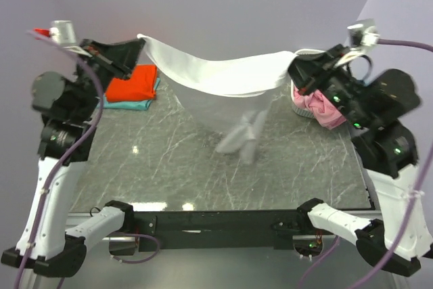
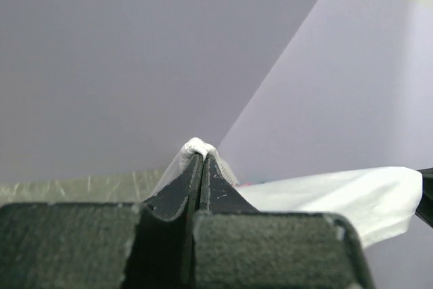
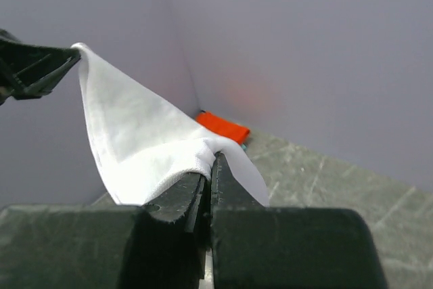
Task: Fold and stack the t-shirts
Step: Flatten the tshirt out
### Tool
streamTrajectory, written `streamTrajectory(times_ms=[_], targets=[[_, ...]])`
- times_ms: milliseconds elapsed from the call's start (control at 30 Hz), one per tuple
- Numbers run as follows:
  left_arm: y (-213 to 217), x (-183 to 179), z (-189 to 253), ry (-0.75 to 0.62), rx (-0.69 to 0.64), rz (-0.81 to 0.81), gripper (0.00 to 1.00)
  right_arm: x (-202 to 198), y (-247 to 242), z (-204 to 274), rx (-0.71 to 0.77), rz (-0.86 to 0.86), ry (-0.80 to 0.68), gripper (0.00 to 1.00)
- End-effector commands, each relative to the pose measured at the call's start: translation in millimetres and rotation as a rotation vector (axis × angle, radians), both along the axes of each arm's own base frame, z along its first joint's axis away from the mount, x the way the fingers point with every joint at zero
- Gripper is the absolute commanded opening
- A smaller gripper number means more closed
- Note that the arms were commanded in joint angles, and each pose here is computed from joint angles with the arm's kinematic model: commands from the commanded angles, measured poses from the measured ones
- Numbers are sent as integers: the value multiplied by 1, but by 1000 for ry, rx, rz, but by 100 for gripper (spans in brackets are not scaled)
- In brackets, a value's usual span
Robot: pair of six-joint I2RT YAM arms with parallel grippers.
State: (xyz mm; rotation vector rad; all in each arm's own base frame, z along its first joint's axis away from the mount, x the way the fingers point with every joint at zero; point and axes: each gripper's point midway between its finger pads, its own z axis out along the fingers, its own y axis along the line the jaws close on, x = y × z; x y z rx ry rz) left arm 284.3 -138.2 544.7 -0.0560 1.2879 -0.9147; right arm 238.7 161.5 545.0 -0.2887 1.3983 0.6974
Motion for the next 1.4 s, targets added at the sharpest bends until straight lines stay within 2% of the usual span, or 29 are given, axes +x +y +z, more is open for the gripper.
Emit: streamTrajectory(times_ms=[0,67,200,333,533,667,767,800,833,867,933,1033,1100,1133,1167,1200,1233,1267,1300,1333,1367], targets=[[3,-33,47,-134,3,-26,1,-42,5,30,-25,132,-87,0],[2,-40,59,-163,1,-37,1,-50,3,39,-19,144,-111,0],[6,-32,68,-148,-10,-6,1,-51,-2,57,-18,122,-156,0],[11,-1,63,-96,-10,67,1,-11,-5,53,-55,4,-152,0],[22,81,39,22,8,233,1,79,-9,26,-209,-159,-145,0],[25,154,21,100,18,305,1,125,-13,25,-266,-167,-183,0],[32,191,27,91,2,311,1,157,-17,27,-279,-148,-218,0],[32,196,32,76,-6,293,1,155,-20,48,-266,-154,-264,0],[29,204,41,56,-21,262,1,174,-17,40,-288,-150,-250,0],[35,208,46,43,-30,266,1,168,-19,59,-292,-158,-290,0],[35,208,58,3,-42,249,1,180,-17,61,-322,-158,-311,0],[35,200,67,-39,-54,232,1,176,-20,65,-353,-168,-332,0],[38,196,62,-28,-54,241,1,174,-19,52,-377,-147,-306,0],[41,193,49,0,-50,249,1,159,-20,53,-388,-139,-315,0],[45,192,40,19,-48,263,1,156,-19,43,-397,-126,-292,0],[48,190,28,44,-45,278,1,165,-17,3,-420,-102,-200,0],[51,182,2,95,-40,288,1,147,-19,2,-409,-107,-196,0],[52,178,-14,118,-30,295,1,152,-13,-47,-439,-77,-93,0],[57,173,-31,150,-39,318,1,138,-17,-54,-441,-97,-79,0],[62,164,-77,242,-28,341,1,128,0,-74,-440,-62,-40,0],[64,158,-102,291,-30,351,1,125,10,-128,-479,-35,72,0]])
